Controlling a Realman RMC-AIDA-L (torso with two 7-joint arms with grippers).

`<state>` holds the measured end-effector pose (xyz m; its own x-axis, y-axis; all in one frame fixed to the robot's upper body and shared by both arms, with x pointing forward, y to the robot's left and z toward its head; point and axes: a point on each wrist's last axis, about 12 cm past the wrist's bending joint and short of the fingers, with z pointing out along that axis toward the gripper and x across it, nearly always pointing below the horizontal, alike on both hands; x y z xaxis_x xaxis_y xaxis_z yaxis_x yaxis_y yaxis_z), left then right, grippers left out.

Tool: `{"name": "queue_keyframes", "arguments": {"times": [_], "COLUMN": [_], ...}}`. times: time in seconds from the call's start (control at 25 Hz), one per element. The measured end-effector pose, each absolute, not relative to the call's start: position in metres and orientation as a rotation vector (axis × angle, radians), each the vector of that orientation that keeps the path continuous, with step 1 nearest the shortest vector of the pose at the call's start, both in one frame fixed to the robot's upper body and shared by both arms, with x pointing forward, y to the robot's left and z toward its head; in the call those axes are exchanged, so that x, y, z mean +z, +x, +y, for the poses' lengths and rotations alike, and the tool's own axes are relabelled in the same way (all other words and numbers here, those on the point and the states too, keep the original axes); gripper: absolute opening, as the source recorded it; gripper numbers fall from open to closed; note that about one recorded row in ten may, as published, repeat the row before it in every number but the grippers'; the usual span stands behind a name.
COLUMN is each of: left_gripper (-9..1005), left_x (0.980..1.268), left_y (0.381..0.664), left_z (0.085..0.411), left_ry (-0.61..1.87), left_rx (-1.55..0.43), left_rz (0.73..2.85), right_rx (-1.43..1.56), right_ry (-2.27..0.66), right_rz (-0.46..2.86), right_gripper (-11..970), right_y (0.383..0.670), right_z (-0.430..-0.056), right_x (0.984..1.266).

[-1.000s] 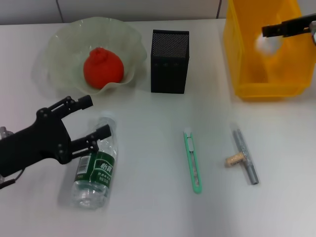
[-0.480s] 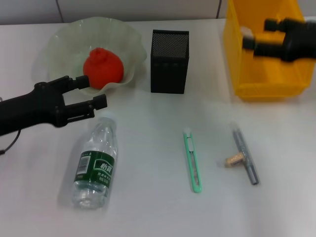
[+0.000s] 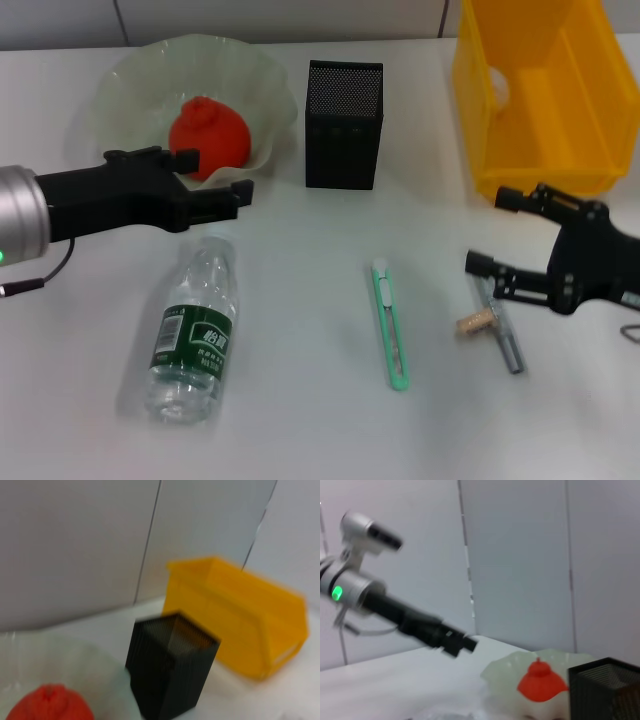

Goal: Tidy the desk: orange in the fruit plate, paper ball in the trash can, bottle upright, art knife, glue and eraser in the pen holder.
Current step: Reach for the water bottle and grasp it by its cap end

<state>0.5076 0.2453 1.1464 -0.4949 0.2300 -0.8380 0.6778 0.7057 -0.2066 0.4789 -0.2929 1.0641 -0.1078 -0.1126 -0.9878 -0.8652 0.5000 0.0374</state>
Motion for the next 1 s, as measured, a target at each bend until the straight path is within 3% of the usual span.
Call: {"name": "queue_keyframes", "arguments": {"times": [0.32, 1.0], "left_gripper": [830, 827], "left_x": [1.149, 1.118], "left_y": [0.499, 0.526], "left_z": [0.199, 0.199], "left_ry": [0.627, 0.545], "left_rx": [-0.393, -0.387], "left_rz": [2.341, 2.411], "right_rx": [0.774, 0.782], "right_ry": [-0.928, -0.919], "right_rz": [1.498, 1.525], "right_gripper": [848, 847], "right_y": [0.459, 0.458], "right_z": [-0.284, -0.278], "right_x": [1.039, 1.027]}}
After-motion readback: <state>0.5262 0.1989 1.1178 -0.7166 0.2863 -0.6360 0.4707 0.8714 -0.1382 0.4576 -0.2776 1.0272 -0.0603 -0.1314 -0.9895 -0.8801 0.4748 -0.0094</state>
